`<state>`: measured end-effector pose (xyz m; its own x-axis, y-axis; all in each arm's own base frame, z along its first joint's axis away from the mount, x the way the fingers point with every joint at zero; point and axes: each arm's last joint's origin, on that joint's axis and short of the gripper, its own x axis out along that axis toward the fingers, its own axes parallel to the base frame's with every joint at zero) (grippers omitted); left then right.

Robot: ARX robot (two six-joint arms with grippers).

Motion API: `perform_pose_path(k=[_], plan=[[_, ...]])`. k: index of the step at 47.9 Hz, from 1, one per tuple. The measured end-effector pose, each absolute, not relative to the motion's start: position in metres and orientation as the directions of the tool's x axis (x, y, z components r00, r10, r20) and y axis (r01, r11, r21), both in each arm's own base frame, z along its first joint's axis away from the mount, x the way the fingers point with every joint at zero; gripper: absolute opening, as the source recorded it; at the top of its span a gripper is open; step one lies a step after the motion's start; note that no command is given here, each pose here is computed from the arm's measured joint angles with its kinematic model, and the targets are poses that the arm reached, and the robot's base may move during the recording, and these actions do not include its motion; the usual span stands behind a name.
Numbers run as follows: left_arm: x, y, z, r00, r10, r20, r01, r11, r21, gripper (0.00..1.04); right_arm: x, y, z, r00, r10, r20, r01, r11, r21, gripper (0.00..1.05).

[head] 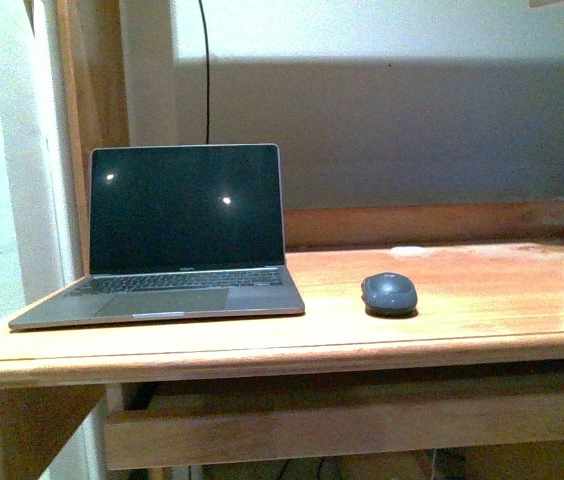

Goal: Place mouse

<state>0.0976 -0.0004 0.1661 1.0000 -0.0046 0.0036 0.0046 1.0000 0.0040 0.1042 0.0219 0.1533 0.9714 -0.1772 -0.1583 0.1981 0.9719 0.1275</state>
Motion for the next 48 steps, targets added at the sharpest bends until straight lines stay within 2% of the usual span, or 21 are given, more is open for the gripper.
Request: perform_pose_path(k=[2,5,9,12,21,26,29,41,48], plan=[[0.098,0.0,0.166,1.0,-0.005,0.004,0.005,1.0,0.004,0.97,0.101,0.023,0.154,0.976,-0.169,-0.141,0.188,0.972,0.138,0.97],[0.098,0.0,0.166,1.0,-0.005,0.004,0.005,1.0,0.004,0.97,0.097,0.025,0.165,0.999,-0.048,-0.004,0.048,0.987,0.156,0.87],[0.098,0.0,0.166,1.0,-0.004,0.003,0.004,1.0,0.004,0.97,0.093,0.022,0.172,0.997,0.005,0.072,-0.013,0.994,0.106,0.75],[0.098,0.0,0.166,1.0,-0.003,0.003,0.003,1.0,0.004,0.97,0.094,0.02,0.171,0.998,0.012,0.062,-0.017,0.997,0.073,0.67],[0.098,0.0,0.166,1.0,-0.005,0.004,0.005,1.0,0.004,0.97,0.096,0.012,0.167,1.0,0.012,0.026,-0.013,1.0,0.019,0.28],[0.098,0.0,0.166,1.0,-0.005,0.004,0.005,1.0,0.004,0.97,0.097,0.007,0.166,0.999,0.041,0.012,-0.041,0.999,0.01,0.13],[0.098,0.0,0.166,1.0,-0.005,0.004,0.005,1.0,0.004,0.97,0.097,0.002,0.167,1.0,0.006,0.014,-0.006,1.0,0.006,0.02],[0.098,0.0,0.166,1.0,-0.004,0.004,0.004,1.0,0.004,0.97,0.097,0.0,0.168,1.0,0.002,0.011,-0.002,1.0,0.004,0.03],[0.098,0.0,0.166,1.0,-0.005,0.004,0.005,1.0,0.004,0.97,0.097,0.0,0.168,1.0,0.001,0.011,-0.001,1.0,0.003,0.28]])
